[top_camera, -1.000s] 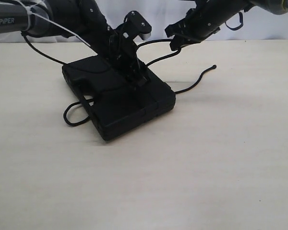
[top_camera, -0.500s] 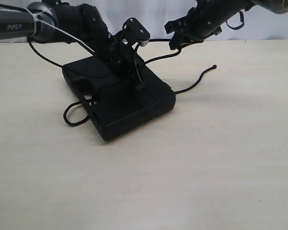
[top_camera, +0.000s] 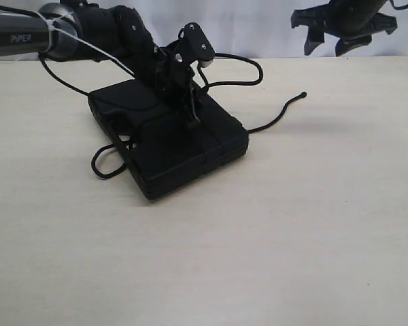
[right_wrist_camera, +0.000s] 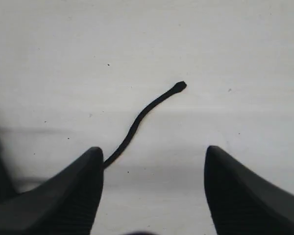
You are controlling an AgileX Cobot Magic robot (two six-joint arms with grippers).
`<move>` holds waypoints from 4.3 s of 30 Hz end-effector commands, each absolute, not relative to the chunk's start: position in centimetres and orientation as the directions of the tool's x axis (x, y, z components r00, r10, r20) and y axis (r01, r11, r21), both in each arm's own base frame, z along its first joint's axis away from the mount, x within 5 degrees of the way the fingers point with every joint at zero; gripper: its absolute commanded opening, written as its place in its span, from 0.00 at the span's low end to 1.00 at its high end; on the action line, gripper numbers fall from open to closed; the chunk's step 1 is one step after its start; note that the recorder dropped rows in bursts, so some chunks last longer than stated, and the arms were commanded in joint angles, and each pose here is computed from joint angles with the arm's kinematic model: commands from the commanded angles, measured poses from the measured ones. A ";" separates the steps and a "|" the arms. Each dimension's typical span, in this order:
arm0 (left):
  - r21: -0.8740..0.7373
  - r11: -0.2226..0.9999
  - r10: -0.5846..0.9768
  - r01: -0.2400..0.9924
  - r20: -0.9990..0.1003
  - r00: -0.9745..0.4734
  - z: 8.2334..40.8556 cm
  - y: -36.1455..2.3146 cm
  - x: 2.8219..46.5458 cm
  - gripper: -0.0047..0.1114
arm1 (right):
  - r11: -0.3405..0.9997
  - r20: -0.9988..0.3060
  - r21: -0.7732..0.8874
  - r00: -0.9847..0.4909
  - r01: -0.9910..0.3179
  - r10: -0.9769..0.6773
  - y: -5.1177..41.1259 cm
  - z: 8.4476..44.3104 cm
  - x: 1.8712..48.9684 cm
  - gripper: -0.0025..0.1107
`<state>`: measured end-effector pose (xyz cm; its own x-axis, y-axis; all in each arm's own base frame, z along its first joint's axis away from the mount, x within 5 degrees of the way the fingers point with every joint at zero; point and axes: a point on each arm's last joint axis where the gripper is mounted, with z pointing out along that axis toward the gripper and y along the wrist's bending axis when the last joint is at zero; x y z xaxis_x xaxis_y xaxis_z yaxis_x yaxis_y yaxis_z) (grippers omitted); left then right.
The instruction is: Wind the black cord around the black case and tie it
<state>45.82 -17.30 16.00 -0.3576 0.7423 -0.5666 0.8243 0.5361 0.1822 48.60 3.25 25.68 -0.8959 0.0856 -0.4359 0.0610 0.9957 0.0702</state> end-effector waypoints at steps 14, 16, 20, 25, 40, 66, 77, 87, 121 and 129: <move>0.179 0.401 0.749 0.899 -0.629 -0.208 16.6 -17.4 45.6 0.04 | 0.985 -0.315 0.085 -0.933 0.152 0.171 3.7 15.3 52.7 0.43; 0.178 0.387 0.741 0.905 -0.644 -0.190 16.7 -17.6 45.6 0.04 | 0.982 -0.308 0.088 -0.933 0.166 0.185 3.7 14.1 52.9 0.43; 0.184 0.395 0.738 0.900 -0.647 -0.192 16.7 -17.6 45.6 0.04 | 0.979 -0.327 0.112 -0.924 0.171 0.199 3.9 12.3 53.5 0.43; 0.243 0.473 0.719 0.847 -0.662 -0.212 15.5 -17.0 45.2 0.04 | 0.977 -0.365 0.136 -0.909 0.163 0.203 4.4 11.4 54.0 0.43; 0.204 0.533 0.664 0.821 -0.702 -0.257 15.3 -16.7 43.9 0.04 | 0.983 -0.388 0.149 -0.908 0.106 0.156 6.5 12.7 54.3 0.43; 0.118 0.681 0.551 0.722 -0.732 -0.400 14.4 -15.9 44.8 0.04 | 0.963 -0.344 0.197 -0.933 -0.186 -0.110 6.3 13.6 53.4 0.06; -0.231 0.668 0.282 0.707 -0.801 -0.529 15.6 -11.4 45.2 0.04 | 0.875 -0.524 0.251 -0.818 -0.413 -0.236 7.1 15.3 51.9 0.06; -0.352 0.567 0.230 0.745 -0.800 -0.554 16.1 -10.1 44.6 0.04 | 0.643 -0.816 0.066 -0.412 -0.763 -0.405 8.7 17.8 44.9 0.06; -0.419 0.462 0.247 0.782 -0.786 -0.567 16.4 -10.7 43.5 0.04 | 0.639 -0.906 0.070 -0.317 -0.766 -0.281 8.6 20.6 41.7 0.06; -0.412 0.517 0.232 0.750 -0.776 -0.587 16.2 -10.5 43.9 0.04 | 0.968 -0.793 0.014 -0.593 -0.250 -0.142 3.7 18.3 44.3 0.19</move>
<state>43.95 -10.40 15.77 -0.5825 0.2444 -0.7752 0.7579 0.5080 -0.4093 43.63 4.32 18.53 -0.5724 -0.1721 -0.8017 -0.3248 0.9453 0.0289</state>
